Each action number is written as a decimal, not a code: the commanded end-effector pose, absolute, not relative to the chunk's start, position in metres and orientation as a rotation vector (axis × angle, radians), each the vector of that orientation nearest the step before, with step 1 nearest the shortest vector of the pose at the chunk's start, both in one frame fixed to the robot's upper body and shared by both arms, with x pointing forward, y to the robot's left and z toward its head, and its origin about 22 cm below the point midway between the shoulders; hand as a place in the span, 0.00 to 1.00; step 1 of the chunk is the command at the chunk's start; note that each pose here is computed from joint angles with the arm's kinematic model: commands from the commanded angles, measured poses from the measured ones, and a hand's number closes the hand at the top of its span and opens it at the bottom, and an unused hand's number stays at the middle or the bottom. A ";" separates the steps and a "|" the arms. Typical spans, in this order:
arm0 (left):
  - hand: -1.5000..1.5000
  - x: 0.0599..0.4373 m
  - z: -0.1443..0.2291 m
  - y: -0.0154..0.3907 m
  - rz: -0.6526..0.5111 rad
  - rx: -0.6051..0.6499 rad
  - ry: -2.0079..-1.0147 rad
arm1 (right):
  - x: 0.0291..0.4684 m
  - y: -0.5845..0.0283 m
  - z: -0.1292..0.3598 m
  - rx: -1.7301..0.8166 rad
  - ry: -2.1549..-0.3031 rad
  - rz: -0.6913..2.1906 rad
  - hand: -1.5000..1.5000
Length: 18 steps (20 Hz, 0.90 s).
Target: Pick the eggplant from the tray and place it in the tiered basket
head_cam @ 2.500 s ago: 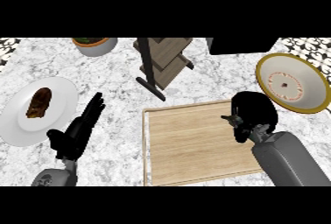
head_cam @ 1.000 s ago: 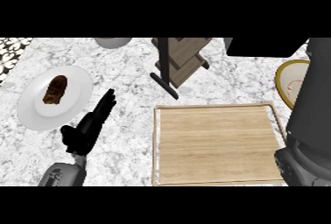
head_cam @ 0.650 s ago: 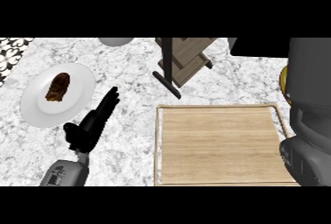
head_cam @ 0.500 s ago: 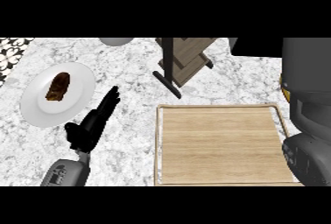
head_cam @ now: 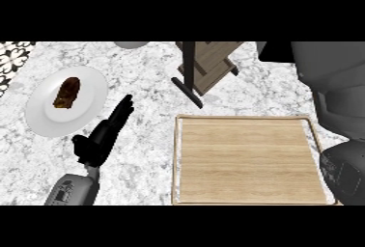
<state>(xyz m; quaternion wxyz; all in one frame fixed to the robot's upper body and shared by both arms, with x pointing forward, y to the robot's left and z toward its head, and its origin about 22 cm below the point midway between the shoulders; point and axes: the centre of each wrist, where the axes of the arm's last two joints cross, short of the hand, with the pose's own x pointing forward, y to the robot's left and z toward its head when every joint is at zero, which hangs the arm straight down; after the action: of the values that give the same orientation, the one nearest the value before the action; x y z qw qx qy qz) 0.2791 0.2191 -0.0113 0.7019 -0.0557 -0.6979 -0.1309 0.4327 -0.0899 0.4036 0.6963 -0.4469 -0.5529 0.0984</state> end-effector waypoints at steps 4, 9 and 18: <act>0.50 0.277 -0.004 0.214 -0.320 -0.145 -1.565 | 0.441 -0.078 0.403 -0.872 -1.242 0.111 1.00; 0.50 0.280 -0.016 0.213 -0.302 -0.135 -1.541 | 0.451 -0.078 0.377 -0.635 -1.094 -0.064 1.00; 0.50 0.281 -0.015 0.221 -0.269 -0.113 -1.536 | 0.445 -0.074 0.401 -0.551 -1.183 -0.237 0.00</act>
<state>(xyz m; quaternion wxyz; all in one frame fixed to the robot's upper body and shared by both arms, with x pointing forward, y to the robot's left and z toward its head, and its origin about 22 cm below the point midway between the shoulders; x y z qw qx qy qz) 0.2825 0.2192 -0.0097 0.7025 -0.0563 -0.6974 -0.1299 0.4466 -0.0754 0.3944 0.7866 -0.2609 -0.5574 -0.0505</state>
